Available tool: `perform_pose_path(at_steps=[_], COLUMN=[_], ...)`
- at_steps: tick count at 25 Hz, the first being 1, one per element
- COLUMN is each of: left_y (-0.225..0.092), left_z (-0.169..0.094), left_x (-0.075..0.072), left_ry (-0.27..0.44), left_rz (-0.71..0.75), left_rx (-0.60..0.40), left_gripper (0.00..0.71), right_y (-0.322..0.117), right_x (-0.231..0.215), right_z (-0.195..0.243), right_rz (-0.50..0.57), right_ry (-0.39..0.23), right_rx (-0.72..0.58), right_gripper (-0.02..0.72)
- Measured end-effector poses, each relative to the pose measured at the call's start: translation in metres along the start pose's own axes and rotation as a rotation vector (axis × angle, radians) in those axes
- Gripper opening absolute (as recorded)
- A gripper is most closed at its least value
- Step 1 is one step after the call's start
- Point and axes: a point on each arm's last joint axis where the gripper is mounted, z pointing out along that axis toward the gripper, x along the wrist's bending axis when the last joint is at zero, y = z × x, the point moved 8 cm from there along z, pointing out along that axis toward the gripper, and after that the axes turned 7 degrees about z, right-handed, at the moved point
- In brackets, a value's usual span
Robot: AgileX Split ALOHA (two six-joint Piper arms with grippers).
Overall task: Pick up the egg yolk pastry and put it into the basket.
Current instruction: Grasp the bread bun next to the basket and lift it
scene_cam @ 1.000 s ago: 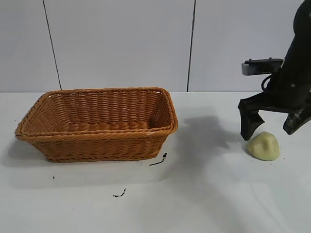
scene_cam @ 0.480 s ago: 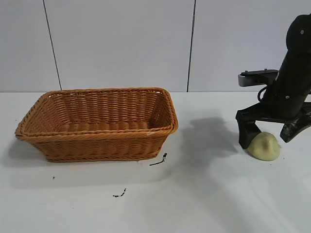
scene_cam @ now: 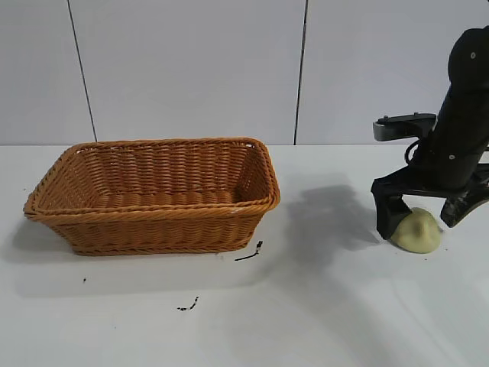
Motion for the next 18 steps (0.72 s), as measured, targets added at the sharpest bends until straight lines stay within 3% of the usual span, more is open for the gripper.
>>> perform_pose_path(at_steps=[3,6,14,18], left_y=[0.0000,0.0000,0.0000,0.0000], left_z=[0.0000,0.0000,0.0000,0.0000], left_x=[0.0000,0.0000,0.0000,0.0000], left_ry=[0.000,0.000,0.000,0.000], left_rz=[0.000,0.000,0.000,0.000], left_rx=[0.000,0.000,0.000,0.000], left_gripper=[0.696,0.696,0.696,0.696], right_y=[-0.0017,-0.0017,-0.0013,-0.0013], right_x=[0.0001,0.0001,0.0001,0.0001], right_z=[0.0000,0.0000,-0.0002,-0.0002], right_rz=[0.001,0.001,0.001,0.001], right_ry=[0.000,0.000,0.000,0.000], right_rx=[0.010,0.010,0.009,0.009], right_gripper=[0.332,0.249,0.216,0.132])
